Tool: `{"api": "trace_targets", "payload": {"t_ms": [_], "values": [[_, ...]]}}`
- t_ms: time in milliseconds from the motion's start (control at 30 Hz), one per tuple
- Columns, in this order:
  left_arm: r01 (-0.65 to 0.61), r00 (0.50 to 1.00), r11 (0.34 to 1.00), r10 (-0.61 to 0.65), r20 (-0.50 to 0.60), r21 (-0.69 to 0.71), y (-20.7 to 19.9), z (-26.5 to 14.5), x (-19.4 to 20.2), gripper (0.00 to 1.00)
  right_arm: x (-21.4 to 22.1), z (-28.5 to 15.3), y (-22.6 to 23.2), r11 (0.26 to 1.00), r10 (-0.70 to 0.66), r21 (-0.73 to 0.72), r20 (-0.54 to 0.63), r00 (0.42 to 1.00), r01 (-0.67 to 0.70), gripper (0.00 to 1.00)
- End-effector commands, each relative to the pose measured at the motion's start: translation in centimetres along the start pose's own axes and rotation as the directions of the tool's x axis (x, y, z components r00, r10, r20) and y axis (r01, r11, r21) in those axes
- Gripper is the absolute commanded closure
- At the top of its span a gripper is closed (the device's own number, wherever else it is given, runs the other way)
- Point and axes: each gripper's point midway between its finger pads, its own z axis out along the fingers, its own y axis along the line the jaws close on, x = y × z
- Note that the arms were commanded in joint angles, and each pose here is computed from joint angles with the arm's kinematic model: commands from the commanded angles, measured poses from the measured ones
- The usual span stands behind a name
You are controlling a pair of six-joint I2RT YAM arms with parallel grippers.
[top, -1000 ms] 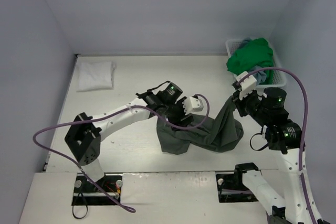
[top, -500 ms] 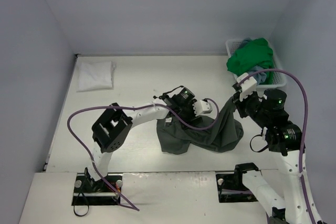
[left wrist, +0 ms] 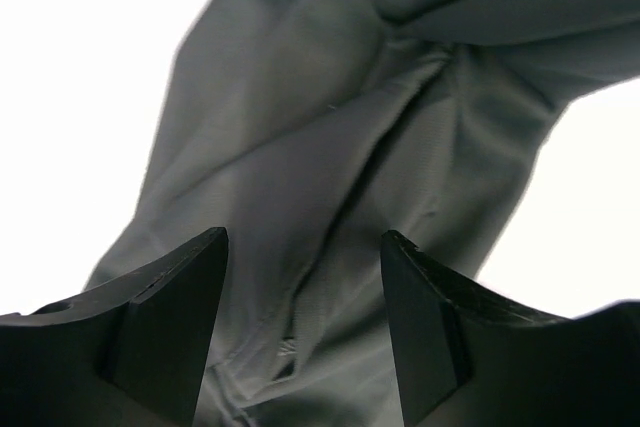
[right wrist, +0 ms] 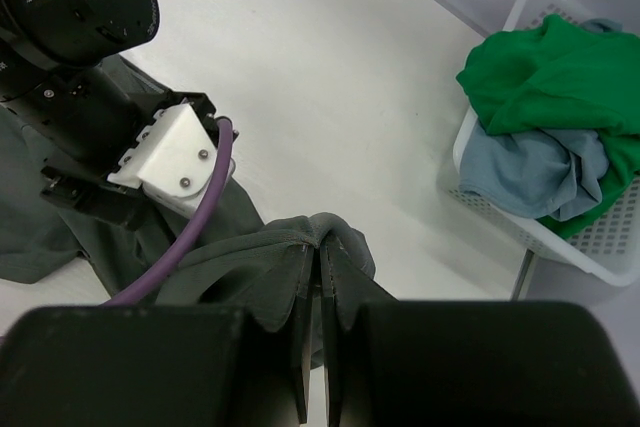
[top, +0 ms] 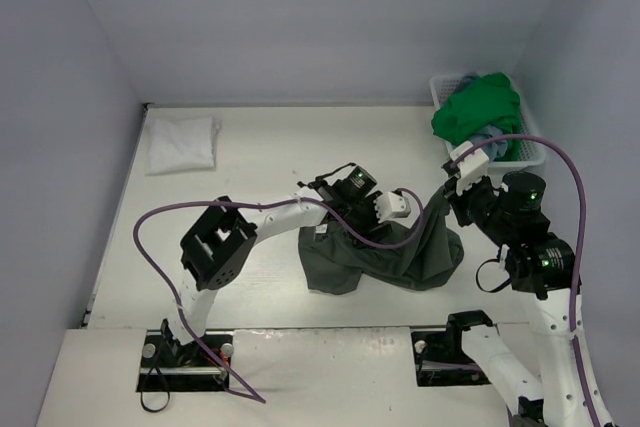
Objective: Fold and stack the t-shirts
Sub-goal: Flatten out the tshirt
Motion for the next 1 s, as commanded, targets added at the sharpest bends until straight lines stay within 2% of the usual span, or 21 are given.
{"api": "trace_targets", "payload": {"t_ms": [0, 133, 233, 267, 367, 400, 467, 533, 767, 967], "values": [[-0.025, 0.998, 0.999, 0.023, 0.055, 0.048, -1.2, -1.2, -2.9, 0.42, -1.8, 0.1, -0.9, 0.999, -0.029, 0.033, 0.055, 0.998, 0.027, 1.00], [-0.027, 0.999, 0.997, 0.025, 0.033, 0.065, -1.7, -0.8, -2.2, 0.43, -1.5, 0.2, -1.0, 0.999, -0.031, 0.038, 0.048, 0.998, 0.029, 1.00], [-0.019, 1.000, 0.997, 0.018, 0.016, 0.073, -1.7, -0.2, -1.7, 0.57, -1.4, 0.1, -0.9, 0.999, -0.028, 0.038, 0.048, 0.998, 0.026, 1.00], [-0.020, 1.000, 0.997, 0.019, 0.013, 0.074, -1.8, -0.1, -1.6, 0.66, -1.4, 0.1, -1.0, 0.999, -0.029, 0.039, 0.047, 0.998, 0.027, 1.00], [-0.018, 1.000, 0.997, 0.019, -0.002, 0.069, -1.6, 0.6, -1.1, 0.77, -1.5, 0.0, -1.0, 0.999, -0.031, 0.043, 0.052, 0.998, 0.029, 1.00], [-0.018, 1.000, 0.998, 0.018, -0.006, 0.065, -1.5, 0.6, -1.1, 0.84, -1.3, 0.0, -1.0, 0.999, -0.031, 0.043, 0.049, 0.998, 0.029, 1.00], [-0.020, 1.000, 0.998, 0.020, -0.003, 0.054, -1.3, 0.5, -1.3, 0.88, -1.1, 0.1, -0.9, 0.999, -0.028, 0.043, 0.044, 0.999, 0.026, 1.00], [-0.024, 1.000, 0.999, 0.024, -0.001, 0.024, -0.8, 0.0, -1.7, 0.99, -1.0, 0.1, -0.8, 0.999, -0.031, 0.040, 0.042, 0.999, 0.029, 1.00], [-0.076, 0.997, 0.980, 0.081, 0.019, -0.182, 2.4, -4.3, -3.4, 1.00, 0.2, 0.7, -0.2, 0.999, -0.031, 0.015, 0.024, 0.999, 0.031, 1.00], [-0.044, 0.993, 0.942, 0.077, 0.086, -0.332, 5.1, -13.0, -5.7, 1.00, 1.1, 1.0, -0.1, 0.999, -0.036, 0.014, 0.003, 0.999, 0.036, 1.00]]}}
